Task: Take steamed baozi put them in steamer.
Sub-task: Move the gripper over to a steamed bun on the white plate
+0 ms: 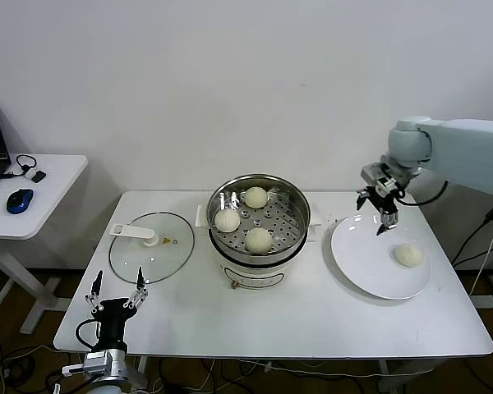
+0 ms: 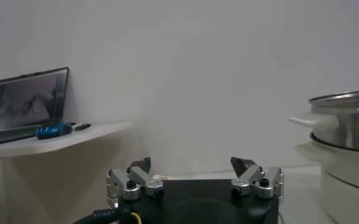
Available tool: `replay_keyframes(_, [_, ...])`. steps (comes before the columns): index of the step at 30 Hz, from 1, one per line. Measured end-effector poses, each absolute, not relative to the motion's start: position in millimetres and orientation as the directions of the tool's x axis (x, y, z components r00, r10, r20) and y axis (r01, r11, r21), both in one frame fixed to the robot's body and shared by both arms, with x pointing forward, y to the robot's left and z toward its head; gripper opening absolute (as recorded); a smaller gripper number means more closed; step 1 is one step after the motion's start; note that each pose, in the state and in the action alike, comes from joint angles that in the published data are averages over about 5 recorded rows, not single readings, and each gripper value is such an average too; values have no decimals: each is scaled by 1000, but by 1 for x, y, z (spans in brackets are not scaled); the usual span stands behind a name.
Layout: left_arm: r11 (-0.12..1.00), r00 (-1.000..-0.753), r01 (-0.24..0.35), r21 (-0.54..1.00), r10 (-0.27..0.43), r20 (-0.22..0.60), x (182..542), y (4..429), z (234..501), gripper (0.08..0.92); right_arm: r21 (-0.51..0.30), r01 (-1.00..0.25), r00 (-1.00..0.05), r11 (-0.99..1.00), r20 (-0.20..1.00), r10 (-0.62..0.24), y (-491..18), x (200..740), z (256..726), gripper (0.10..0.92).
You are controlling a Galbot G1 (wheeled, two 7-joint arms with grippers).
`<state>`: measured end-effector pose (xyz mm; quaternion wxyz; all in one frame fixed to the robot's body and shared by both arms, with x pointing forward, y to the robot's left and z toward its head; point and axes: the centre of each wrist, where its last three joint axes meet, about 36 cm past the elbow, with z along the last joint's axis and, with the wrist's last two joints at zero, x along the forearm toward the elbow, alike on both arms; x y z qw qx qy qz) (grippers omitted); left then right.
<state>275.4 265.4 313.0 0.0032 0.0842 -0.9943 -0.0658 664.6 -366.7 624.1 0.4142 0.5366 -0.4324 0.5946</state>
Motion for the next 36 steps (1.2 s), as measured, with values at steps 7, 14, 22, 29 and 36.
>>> replay_keyframes(7, [977, -986, -166, 137, -167, 2, 274, 265, 309, 823, -52, -974, -65, -220, 996, 53, -414, 658, 597, 823])
replay_keyframes(14, [976, -986, -161, 146, -165, 12, 273, 265, 305, 823, -52, -984, -65, -168, 995, 75, -454, 657, 572, 823])
replay_keyframes(22, [975, -987, -158, 154, -162, 19, 272, 264, 301, 823, -58, -991, -69, -124, 994, 88, -483, 659, 546, 823])
replay_keyframes(29, [974, -986, -159, 160, -166, 28, 269, 266, 297, 823, -63, -994, -71, -91, 993, 93, -502, 660, 525, 823])
replay_keyframes(36, [975, -986, -155, 160, -162, 30, 270, 264, 296, 823, -61, -996, -67, -60, 993, 93, -516, 659, 506, 823])
